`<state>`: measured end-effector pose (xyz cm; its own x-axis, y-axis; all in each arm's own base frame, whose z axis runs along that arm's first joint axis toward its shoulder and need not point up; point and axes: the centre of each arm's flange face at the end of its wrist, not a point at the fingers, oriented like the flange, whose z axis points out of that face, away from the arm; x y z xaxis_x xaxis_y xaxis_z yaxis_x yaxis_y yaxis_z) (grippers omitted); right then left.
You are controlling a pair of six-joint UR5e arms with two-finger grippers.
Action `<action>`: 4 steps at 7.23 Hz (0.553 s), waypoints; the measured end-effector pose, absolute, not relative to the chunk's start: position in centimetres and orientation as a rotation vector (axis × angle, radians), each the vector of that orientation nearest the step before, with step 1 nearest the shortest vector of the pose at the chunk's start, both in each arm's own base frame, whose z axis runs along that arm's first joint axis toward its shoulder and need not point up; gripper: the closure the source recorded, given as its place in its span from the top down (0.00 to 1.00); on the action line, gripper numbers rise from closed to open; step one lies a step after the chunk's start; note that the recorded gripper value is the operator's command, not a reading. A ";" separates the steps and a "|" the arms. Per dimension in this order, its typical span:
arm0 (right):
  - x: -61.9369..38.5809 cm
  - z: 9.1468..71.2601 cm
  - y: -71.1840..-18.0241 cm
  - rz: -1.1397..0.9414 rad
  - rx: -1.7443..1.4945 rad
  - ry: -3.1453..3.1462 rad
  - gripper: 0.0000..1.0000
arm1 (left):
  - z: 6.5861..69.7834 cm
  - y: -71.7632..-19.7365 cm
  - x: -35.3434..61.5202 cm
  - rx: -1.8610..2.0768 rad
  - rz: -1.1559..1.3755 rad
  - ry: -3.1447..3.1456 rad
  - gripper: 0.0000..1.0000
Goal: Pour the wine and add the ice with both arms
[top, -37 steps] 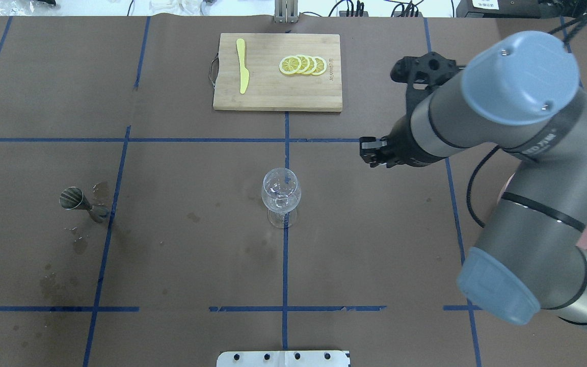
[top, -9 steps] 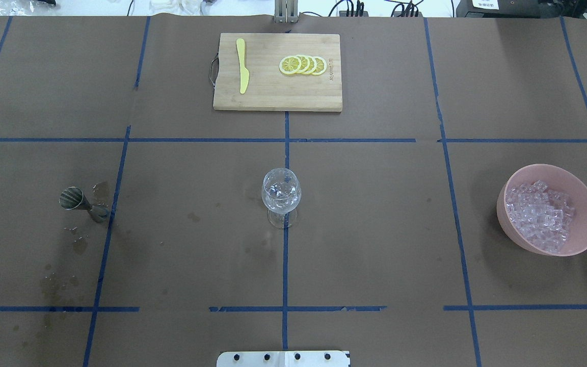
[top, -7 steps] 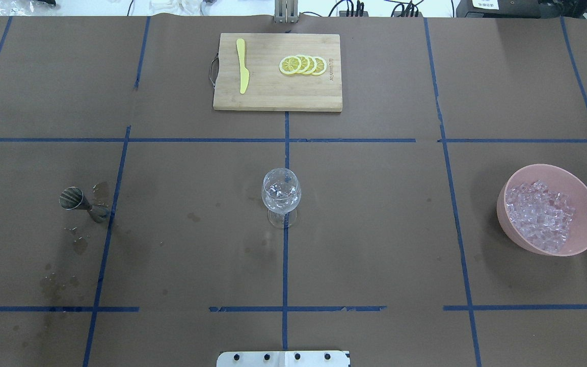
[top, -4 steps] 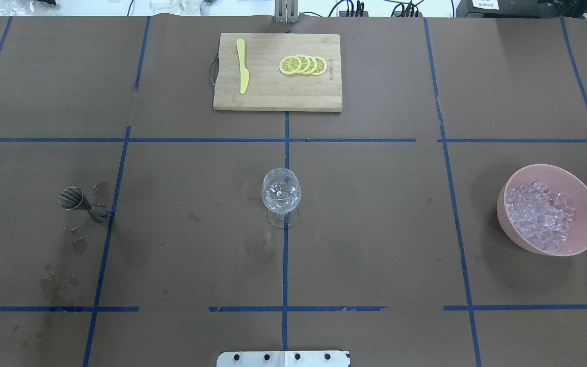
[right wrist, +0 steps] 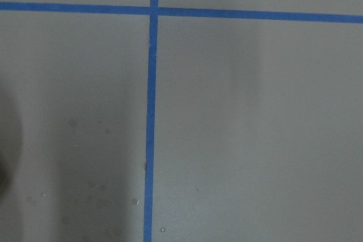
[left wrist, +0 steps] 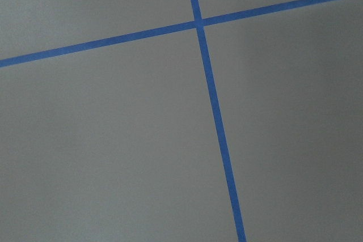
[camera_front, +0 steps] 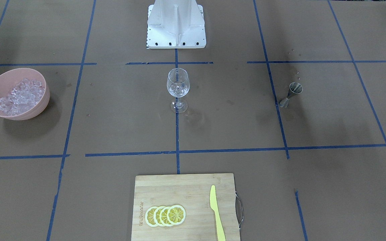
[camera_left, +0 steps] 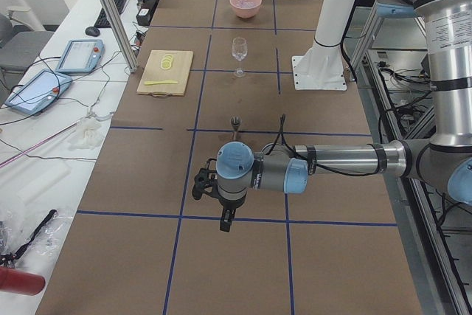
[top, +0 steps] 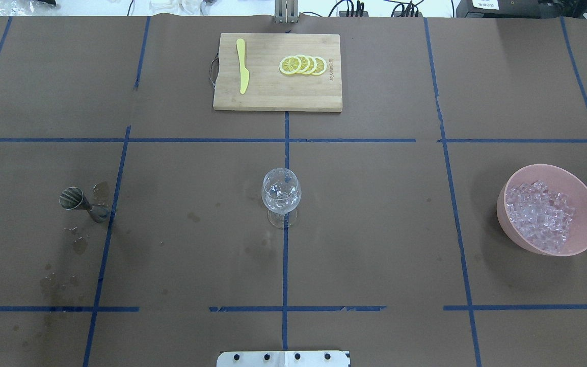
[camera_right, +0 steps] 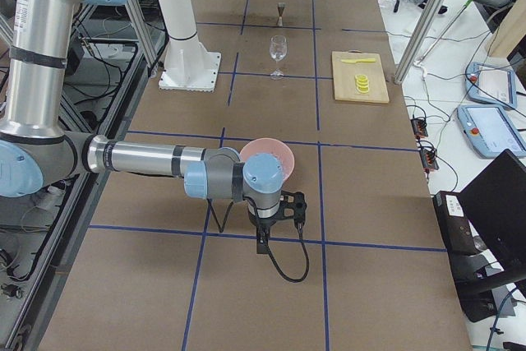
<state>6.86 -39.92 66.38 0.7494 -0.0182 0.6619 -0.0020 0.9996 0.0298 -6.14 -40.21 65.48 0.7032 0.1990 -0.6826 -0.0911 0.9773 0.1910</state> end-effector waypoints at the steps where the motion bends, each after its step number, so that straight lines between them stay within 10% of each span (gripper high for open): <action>1: 6.8 66.1 -40.1 -0.012 0.038 -0.726 1.00 | 65.4 -40.2 -6.1 0.149 0.163 0.775 1.00; 4: 6.8 65.5 -40.3 -0.016 0.048 -0.727 1.00 | 65.3 -40.3 -6.2 0.153 0.164 0.773 1.00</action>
